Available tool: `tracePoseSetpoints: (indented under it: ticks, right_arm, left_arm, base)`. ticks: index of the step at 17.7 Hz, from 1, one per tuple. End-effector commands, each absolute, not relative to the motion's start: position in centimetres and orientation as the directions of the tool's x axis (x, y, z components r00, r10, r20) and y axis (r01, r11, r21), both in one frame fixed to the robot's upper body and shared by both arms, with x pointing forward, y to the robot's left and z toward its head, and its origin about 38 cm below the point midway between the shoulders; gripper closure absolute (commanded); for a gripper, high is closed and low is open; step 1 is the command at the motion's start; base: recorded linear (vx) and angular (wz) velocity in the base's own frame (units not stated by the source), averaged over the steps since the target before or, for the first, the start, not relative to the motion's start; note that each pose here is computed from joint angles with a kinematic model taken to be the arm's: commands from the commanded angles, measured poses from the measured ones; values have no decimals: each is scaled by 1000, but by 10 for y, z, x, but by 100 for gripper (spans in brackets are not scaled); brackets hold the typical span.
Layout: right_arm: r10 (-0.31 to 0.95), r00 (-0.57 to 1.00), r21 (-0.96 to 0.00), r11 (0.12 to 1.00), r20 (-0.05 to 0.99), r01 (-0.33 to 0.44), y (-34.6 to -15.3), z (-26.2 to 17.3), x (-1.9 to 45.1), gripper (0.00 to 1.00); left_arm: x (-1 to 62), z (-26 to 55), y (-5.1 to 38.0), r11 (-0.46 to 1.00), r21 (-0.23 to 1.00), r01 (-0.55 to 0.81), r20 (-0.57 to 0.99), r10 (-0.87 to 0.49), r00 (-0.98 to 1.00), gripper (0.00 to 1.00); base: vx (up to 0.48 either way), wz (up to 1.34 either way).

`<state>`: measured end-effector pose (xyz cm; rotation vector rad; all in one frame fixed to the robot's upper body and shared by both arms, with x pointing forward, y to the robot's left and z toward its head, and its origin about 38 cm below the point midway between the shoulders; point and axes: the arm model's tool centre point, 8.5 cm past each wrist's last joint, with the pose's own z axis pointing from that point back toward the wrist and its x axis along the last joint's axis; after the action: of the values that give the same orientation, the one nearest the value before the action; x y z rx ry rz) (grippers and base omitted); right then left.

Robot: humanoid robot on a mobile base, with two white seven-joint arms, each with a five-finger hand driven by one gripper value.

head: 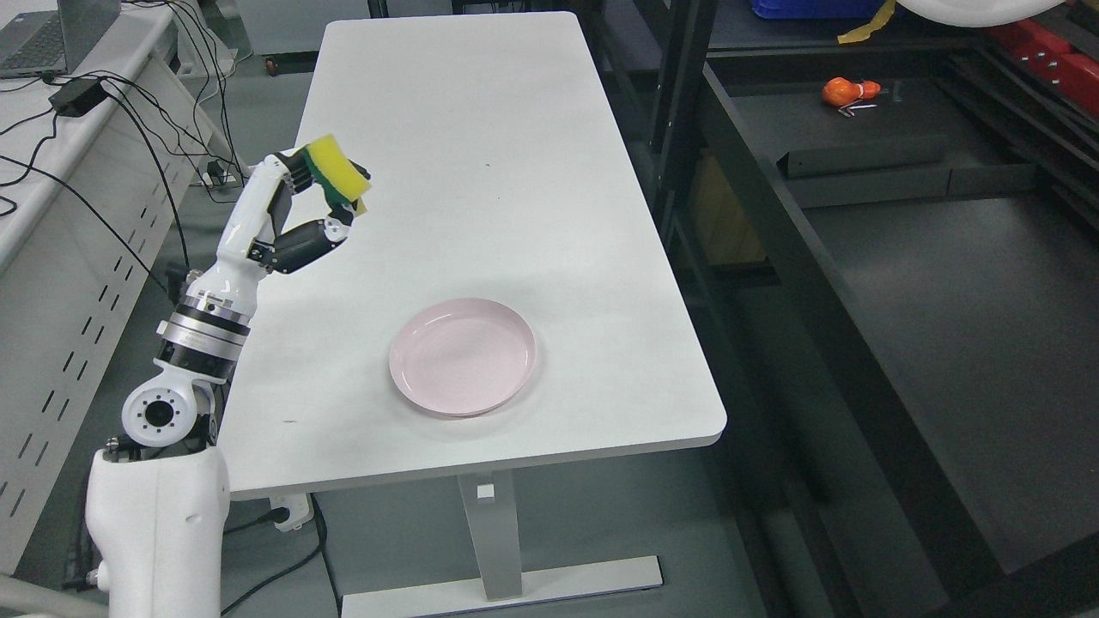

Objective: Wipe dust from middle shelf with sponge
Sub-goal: 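Turn toward the metal shelf holding the sponge raised in the left hand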

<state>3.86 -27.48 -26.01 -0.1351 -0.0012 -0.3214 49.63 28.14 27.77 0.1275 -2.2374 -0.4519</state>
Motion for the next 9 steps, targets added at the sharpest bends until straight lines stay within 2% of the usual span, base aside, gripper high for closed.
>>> tracePoseSetpoints:
  ticks: [1, 5, 9]
  right_arm:
    - [-314, 948, -147, 937, 45, 317, -287, -259, 44, 0]
    - [-314, 948, -147, 937, 45, 317, -287, -259, 44, 0]
    - [-314, 948, -147, 937, 45, 317, -287, -259, 44, 0]
  left_arm:
    - [477, 282, 327, 988, 101, -120, 737, -155, -658, 100]
    - [477, 281, 332, 990, 2, -141, 740, -97, -666, 100]
    - [482, 271, 332, 989, -25, -148, 771, -75, -632, 100]
  base:
    - [-45, -38]
    - [-62, -66]
    - [-122, -129]
